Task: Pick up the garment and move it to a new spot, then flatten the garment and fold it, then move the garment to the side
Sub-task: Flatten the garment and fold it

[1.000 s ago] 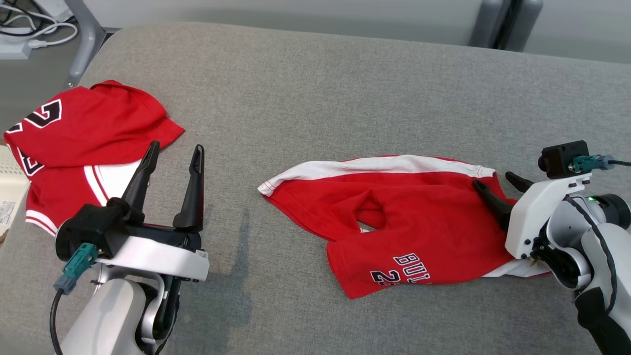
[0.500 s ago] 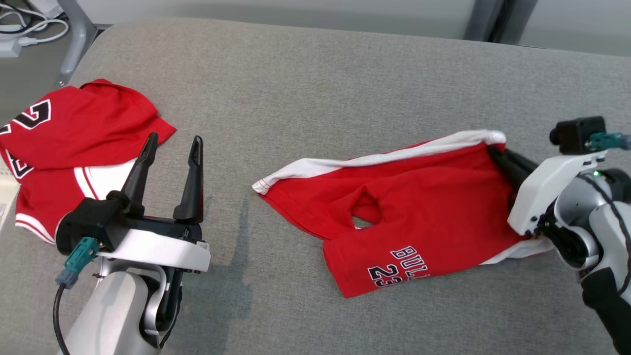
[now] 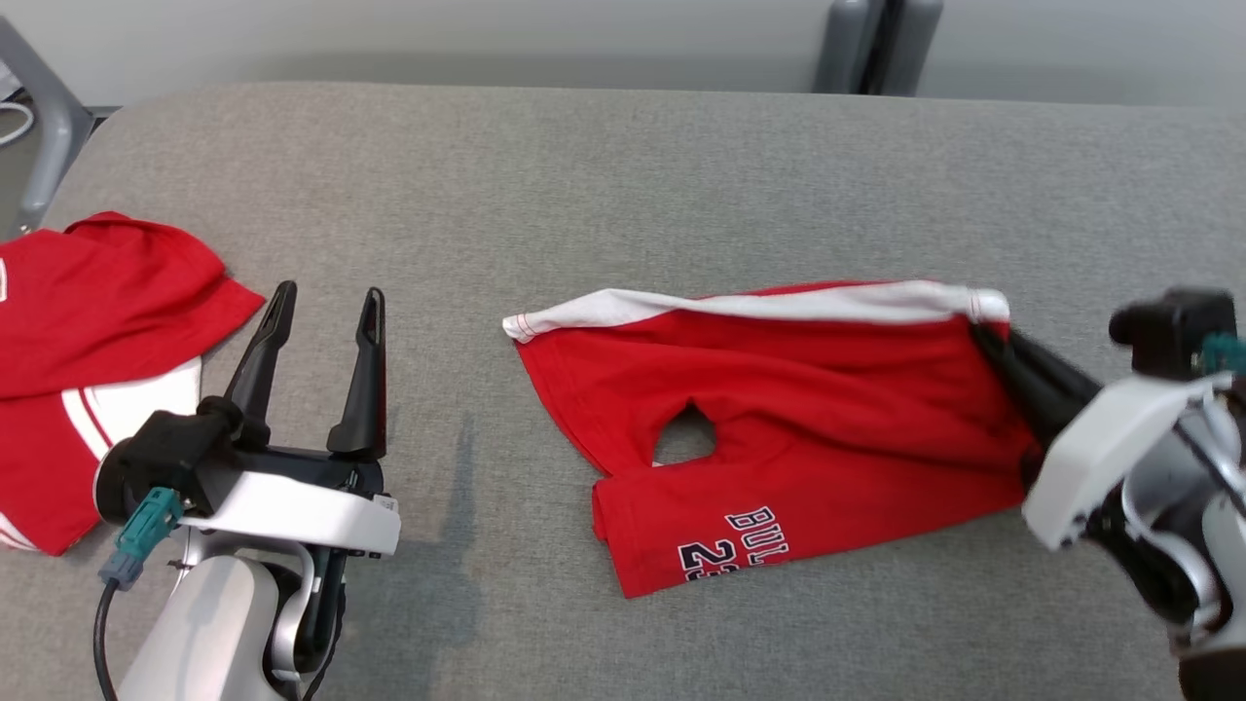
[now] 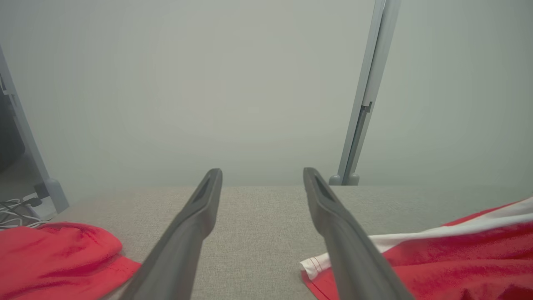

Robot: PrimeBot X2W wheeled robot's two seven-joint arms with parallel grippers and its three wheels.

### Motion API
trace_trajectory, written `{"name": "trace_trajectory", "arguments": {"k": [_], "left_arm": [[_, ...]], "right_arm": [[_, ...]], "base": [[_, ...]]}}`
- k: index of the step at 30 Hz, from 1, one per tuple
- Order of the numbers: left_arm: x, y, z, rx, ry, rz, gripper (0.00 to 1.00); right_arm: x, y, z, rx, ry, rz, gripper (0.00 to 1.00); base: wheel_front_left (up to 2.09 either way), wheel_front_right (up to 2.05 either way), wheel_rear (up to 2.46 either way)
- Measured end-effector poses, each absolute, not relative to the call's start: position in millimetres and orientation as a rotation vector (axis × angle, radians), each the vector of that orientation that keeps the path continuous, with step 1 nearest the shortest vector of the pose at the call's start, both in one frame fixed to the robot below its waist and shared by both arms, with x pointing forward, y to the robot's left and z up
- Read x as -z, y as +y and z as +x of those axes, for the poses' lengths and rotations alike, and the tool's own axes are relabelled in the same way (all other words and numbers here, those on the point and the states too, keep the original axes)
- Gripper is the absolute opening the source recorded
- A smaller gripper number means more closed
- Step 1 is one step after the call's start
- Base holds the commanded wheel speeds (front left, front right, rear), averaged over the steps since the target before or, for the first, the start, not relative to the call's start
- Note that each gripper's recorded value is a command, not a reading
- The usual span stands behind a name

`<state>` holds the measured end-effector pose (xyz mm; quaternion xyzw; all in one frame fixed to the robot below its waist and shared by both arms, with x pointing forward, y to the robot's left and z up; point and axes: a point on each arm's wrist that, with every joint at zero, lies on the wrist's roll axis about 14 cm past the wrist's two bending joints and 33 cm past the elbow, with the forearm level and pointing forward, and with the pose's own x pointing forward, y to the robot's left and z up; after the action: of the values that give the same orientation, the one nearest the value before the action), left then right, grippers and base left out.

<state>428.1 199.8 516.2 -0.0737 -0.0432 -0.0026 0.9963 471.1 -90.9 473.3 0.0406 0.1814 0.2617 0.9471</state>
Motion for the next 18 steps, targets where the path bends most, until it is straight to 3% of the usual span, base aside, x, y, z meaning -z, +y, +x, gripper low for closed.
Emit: {"name": "trace_trajectory", "arguments": {"k": [8, 14, 15, 16, 17, 18], "left_arm": [[-512, 192, 429, 0.024, -0.071, -0.153, 1.0], [-513, 190, 429, 0.027, -0.068, -0.155, 1.0], [-511, 190, 428, 0.026, -0.061, -0.158, 1.0], [-510, 190, 427, 0.025, -0.054, -0.16, 1.0], [-510, 190, 426, 0.025, -0.054, -0.16, 1.0], [-512, 189, 426, 0.026, -0.058, -0.159, 1.0]], "right_arm": [[-431, -113, 410, -0.404, 0.5, 0.163, 0.0], [-415, -116, 395, -0.332, 0.498, 0.219, 0.0], [-412, -116, 393, -0.326, 0.5, 0.223, 0.07], [-411, -117, 392, -0.315, 0.494, 0.232, 0.38], [-411, -118, 391, -0.305, 0.488, 0.243, 1.0], [-411, -119, 391, -0.295, 0.477, 0.252, 1.0]], "base": [[0.0, 0.0, 0.0], [0.0, 0.0, 0.0], [0.0, 0.0, 0.0], [0.0, 0.0, 0.0], [0.0, 0.0, 0.0], [0.0, 0.0, 0.0]]}}
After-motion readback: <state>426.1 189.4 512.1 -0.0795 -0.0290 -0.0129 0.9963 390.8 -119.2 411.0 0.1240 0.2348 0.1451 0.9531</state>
